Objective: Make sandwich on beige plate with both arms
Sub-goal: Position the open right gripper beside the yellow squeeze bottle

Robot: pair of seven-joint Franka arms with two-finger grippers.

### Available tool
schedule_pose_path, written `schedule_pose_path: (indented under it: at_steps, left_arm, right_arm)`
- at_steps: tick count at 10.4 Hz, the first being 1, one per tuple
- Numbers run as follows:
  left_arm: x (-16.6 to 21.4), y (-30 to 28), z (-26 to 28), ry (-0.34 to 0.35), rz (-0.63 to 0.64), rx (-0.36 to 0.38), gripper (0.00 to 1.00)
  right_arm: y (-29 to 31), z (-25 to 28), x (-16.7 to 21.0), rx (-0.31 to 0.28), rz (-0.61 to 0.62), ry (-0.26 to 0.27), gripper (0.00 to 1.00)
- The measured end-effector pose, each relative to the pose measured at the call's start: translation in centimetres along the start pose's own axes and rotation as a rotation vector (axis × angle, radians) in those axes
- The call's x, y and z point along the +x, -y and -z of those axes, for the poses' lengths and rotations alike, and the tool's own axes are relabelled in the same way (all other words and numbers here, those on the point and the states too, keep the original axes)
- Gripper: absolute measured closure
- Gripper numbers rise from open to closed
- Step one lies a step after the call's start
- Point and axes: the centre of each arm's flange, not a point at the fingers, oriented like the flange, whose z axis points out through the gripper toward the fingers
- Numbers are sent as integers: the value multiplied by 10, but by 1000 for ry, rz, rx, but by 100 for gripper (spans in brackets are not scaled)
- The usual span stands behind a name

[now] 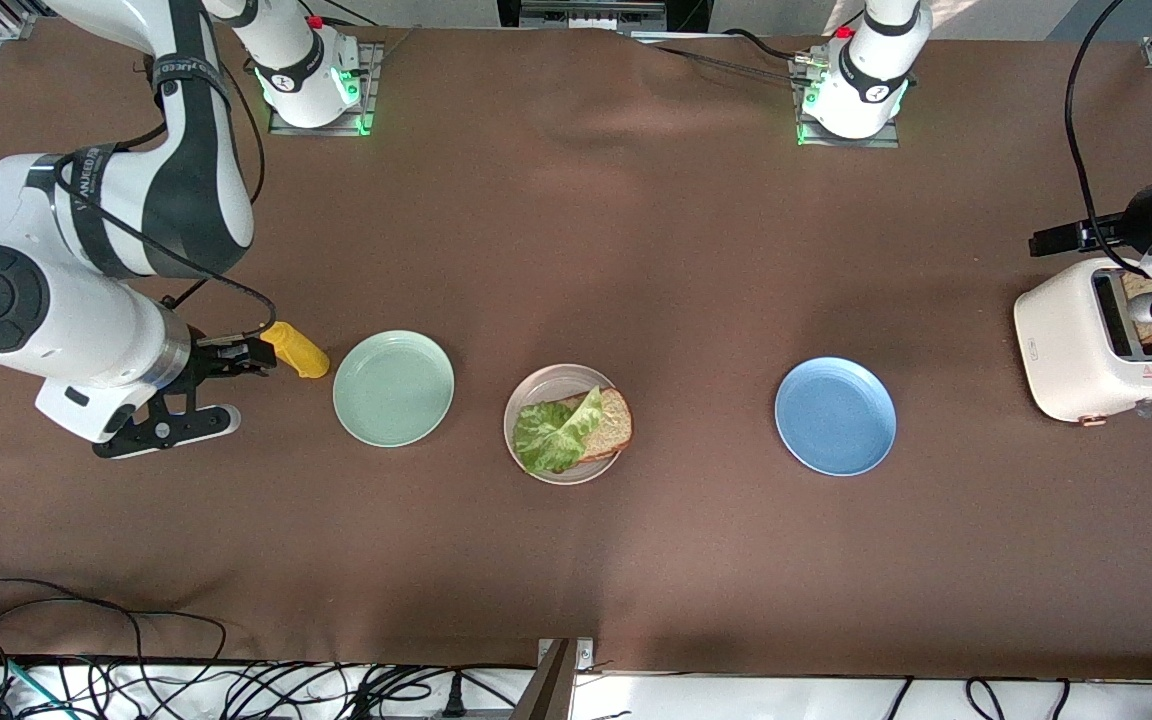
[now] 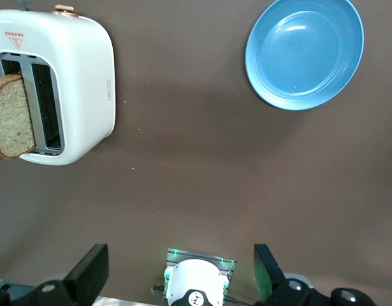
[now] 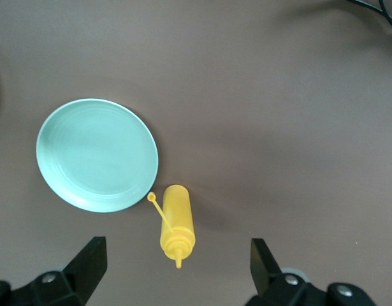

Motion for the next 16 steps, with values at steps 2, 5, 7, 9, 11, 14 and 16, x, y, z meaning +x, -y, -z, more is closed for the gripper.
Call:
schedule_pose_path:
  at_steps: [2,5,7,9,11,14,16]
  left_arm:
    - [0,0,0,0,0,0,0]
    - [0,0,0,1,0,0,0]
    - [0,1,-1,3,1,0,0]
    - [0,1,-1,4,2,0,0]
    - [1,2,-2,5,4,-1,0]
    - [1,3,-2,5,5,-1,0]
    - [1,3,-2,6,4,-1,0]
  right_arm:
    - [-20,-14,-15,31,8,36,0]
    - [-59,-31,-63,113,24,26,0]
    - [-101,-46,-99,164,80,-2,0]
    - [-138,-68,-128,184,149,-55,0]
    - [-171,-97,-156,203,206,-72,0]
    - [-190,-137,-169,192,279,-125,0]
    - [-181,-172,-168,275,362,-197,0]
